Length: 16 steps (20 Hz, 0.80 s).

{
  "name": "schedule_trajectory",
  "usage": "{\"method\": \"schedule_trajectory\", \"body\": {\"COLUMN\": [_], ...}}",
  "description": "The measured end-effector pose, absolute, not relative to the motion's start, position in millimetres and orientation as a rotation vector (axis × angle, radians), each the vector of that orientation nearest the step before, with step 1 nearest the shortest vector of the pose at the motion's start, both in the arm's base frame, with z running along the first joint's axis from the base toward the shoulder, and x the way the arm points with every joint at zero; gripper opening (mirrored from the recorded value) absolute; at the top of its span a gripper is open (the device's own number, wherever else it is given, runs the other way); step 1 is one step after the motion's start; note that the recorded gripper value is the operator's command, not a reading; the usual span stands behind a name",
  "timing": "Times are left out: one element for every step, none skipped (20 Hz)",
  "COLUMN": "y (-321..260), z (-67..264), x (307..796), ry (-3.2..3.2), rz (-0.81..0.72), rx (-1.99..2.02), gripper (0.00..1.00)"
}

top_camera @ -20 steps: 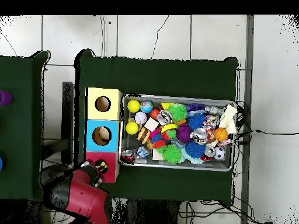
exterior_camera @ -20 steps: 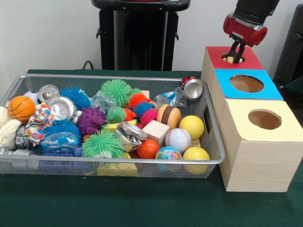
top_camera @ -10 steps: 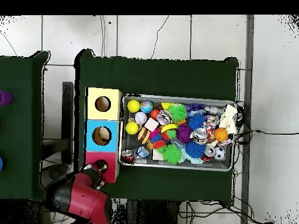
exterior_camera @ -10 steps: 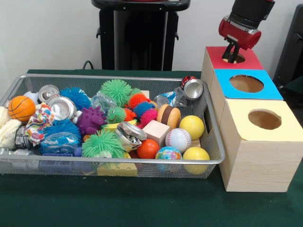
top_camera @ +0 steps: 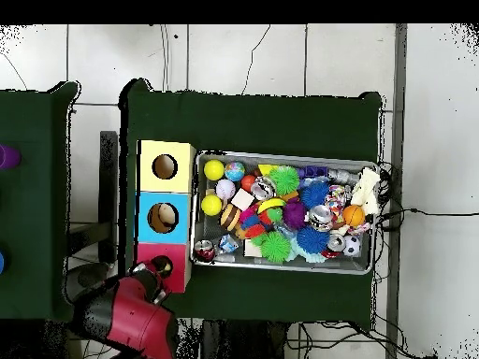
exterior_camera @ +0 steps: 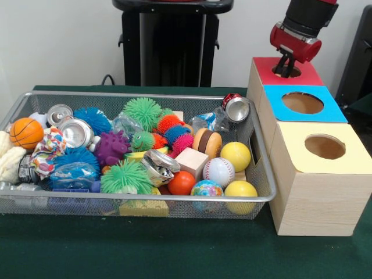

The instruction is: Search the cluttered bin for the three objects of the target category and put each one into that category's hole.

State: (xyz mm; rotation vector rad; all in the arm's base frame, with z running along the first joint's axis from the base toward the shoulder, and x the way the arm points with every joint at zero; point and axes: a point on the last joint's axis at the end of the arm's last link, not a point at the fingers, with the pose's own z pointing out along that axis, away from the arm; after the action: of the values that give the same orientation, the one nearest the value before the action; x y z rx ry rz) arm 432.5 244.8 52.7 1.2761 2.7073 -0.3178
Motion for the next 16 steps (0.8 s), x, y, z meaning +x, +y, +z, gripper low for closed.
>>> {"method": "schedule_trajectory", "body": {"y": [244.6, 244.4, 244.4, 244.6, 245.0, 246.1, 246.3, 246.4, 246.5, 247.4, 247.4, 247.5, 247.4, 247.5, 247.5, 247.4], "z": [52.3, 51.8, 51.7, 51.7, 51.6, 50.9, 50.8, 50.8, 50.7, 51.3, 51.2, 51.2, 51.2, 51.2, 51.2, 51.2], "x": [433.4, 435.1, 435.4, 435.7, 436.3, 436.5, 436.6, 436.8, 436.9, 438.6, 438.6, 438.6, 438.6, 438.6, 438.7, 438.8], "ry": [2.704, 2.696, 2.694, 2.692, 2.689, 2.688, 2.688, 2.687, 2.687, 2.681, 2.681, 2.681, 2.681, 2.681, 2.681, 2.681], "rz": [-0.315, -0.310, -0.308, -0.307, -0.304, -0.301, -0.300, -0.300, -0.299, -0.293, -0.293, -0.293, -0.293, -0.293, -0.292, -0.291], "rx": [1.279, 1.282, 1.282, 1.281, 1.280, 1.276, 1.276, 1.275, 1.275, 1.276, 1.277, 1.277, 1.278, 1.278, 1.279, 1.282], "gripper": [0.00, 0.00, 0.00, 0.00, 0.00, 1.00, 1.00, 1.00, 1.00, 1.00, 1.00, 1.00, 1.00, 1.00, 1.00, 1.00]}}
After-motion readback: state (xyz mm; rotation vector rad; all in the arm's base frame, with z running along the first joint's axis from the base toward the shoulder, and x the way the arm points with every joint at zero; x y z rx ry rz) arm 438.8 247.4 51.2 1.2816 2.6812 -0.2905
